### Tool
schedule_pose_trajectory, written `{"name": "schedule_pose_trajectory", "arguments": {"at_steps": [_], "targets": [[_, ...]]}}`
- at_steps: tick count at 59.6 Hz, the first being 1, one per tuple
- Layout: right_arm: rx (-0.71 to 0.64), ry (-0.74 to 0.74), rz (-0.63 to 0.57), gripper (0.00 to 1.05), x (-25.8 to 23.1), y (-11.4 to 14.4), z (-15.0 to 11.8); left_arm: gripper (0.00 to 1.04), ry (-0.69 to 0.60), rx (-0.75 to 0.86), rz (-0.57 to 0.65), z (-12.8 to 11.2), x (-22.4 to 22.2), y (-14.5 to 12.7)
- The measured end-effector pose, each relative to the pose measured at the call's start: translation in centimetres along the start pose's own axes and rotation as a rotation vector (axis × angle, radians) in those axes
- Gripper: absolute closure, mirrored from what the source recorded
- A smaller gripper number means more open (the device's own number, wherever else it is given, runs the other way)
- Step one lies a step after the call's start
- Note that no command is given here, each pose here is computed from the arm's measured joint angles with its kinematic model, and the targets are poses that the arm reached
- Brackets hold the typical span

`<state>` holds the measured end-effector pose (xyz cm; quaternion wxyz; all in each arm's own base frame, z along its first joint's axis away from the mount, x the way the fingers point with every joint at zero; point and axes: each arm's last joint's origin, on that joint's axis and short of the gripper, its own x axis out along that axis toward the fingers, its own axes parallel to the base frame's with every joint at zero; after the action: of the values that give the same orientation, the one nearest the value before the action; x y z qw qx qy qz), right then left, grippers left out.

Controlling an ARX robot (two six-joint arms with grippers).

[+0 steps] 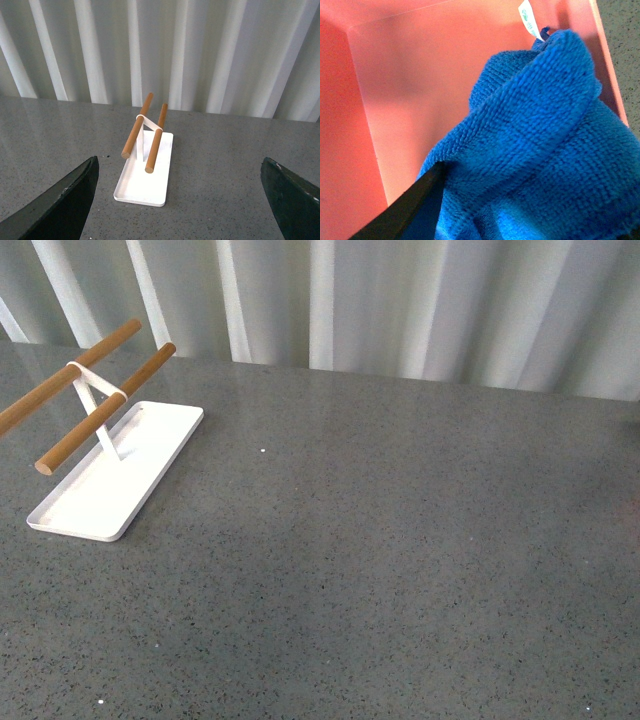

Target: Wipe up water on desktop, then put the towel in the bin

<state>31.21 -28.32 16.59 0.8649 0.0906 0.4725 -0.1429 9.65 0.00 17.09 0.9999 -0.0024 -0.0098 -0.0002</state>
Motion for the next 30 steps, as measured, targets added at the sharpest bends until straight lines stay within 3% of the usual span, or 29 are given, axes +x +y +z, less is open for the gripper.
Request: {"name": "schedule_pose_trajectory", "arguments": {"at_steps": [8,30], "targets": [[-0.019,0.020,0.010,0.06,0.0,0.2,-0.2,0.07,0.000,0.000,0.000,0.0,0.0,0.0],[-0.032,0.136,-0.050,0.07,0.4,0.2,-1.6,0.07,0.000,0.000,0.000,0.0,0.0,0.0]]}}
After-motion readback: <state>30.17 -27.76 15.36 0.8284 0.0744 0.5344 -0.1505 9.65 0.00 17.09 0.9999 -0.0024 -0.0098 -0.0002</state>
